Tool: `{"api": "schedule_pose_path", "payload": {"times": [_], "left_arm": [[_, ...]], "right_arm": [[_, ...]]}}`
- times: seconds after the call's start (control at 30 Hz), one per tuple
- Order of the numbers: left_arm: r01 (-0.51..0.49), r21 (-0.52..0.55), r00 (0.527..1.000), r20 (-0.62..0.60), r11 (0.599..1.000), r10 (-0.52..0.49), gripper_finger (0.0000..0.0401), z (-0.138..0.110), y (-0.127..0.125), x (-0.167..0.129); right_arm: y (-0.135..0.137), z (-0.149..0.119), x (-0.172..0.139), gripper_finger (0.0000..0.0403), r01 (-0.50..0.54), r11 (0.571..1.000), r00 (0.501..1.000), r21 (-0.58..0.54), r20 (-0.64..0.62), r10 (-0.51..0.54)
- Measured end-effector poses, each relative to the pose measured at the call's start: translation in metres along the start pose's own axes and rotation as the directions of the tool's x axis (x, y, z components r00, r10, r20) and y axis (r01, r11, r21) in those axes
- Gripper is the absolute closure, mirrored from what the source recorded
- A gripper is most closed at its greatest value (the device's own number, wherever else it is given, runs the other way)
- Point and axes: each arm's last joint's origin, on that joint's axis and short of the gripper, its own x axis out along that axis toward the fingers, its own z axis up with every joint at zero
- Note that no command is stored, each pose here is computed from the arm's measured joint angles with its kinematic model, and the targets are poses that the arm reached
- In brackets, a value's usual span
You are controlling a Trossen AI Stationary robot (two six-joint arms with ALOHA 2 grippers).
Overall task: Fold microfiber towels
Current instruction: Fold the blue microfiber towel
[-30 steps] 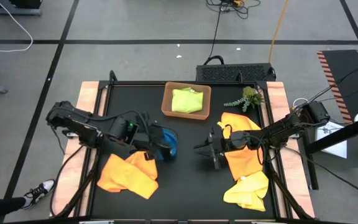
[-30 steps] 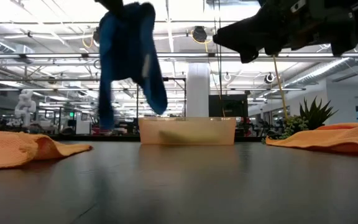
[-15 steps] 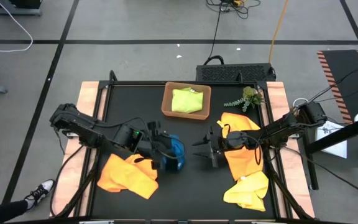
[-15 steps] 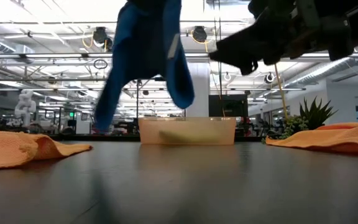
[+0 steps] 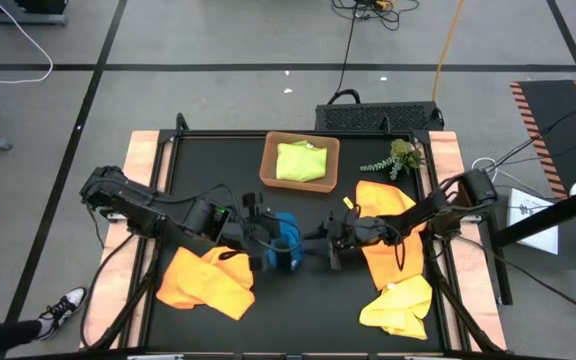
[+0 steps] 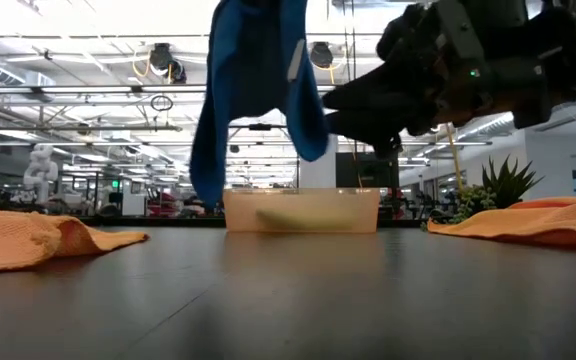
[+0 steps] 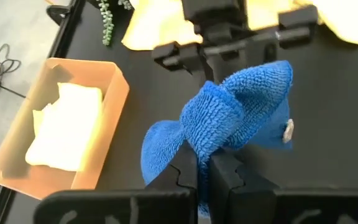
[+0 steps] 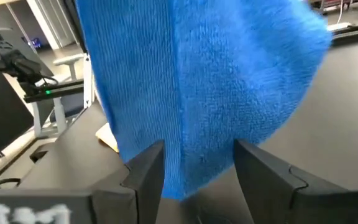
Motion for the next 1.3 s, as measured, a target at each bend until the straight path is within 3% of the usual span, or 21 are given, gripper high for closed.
{"api": "schedule_pose_path", "payload": {"times": [0.23,0.37,0.7,0.87,1.03,1.13,1.3], "left_arm": [[0.003,0.004,0.999,0.046,1.0,-0.003,0.0388,0.005,-0.001,0.0],[0.009,0.006,0.999,0.042,1.0,-0.009,0.0394,0.004,-0.001,0.0],[0.138,-0.006,0.99,-0.014,0.99,-0.138,0.0329,-0.003,-0.006,0.005],[0.198,-0.033,0.974,-0.106,0.98,-0.2,0.0321,-0.023,-0.012,0.02],[0.185,-0.083,0.954,-0.223,0.979,-0.199,0.0319,-0.054,-0.016,0.04],[0.181,-0.115,0.943,-0.262,0.977,-0.205,0.0318,-0.071,-0.019,0.051],[0.236,-0.151,0.937,-0.226,0.96,-0.265,0.0318,-0.088,-0.025,0.068]], "right_arm": [[0.001,-0.002,0.019,0.022,0.01,1.0,1.0,0.022,-0.004,-0.01],[-0.001,-0.001,0.02,0.0224,0.075,0.997,0.997,0.014,0.01,-0.076],[-0.003,-0.001,0.02,0.028,0.118,0.992,0.993,-0.04,0.002,-0.118],[-0.004,-0.005,0.019,0.0337,0.122,0.991,0.992,-0.062,-0.034,-0.124],[-0.004,-0.005,0.016,0.0394,0.133,0.987,0.984,-0.087,-0.103,-0.142],[-0.004,0.0,0.011,0.0395,0.139,0.986,0.979,-0.095,-0.138,-0.151],[0.002,0.012,0.001,0.0391,0.135,0.986,0.974,-0.102,-0.171,-0.151]]}}
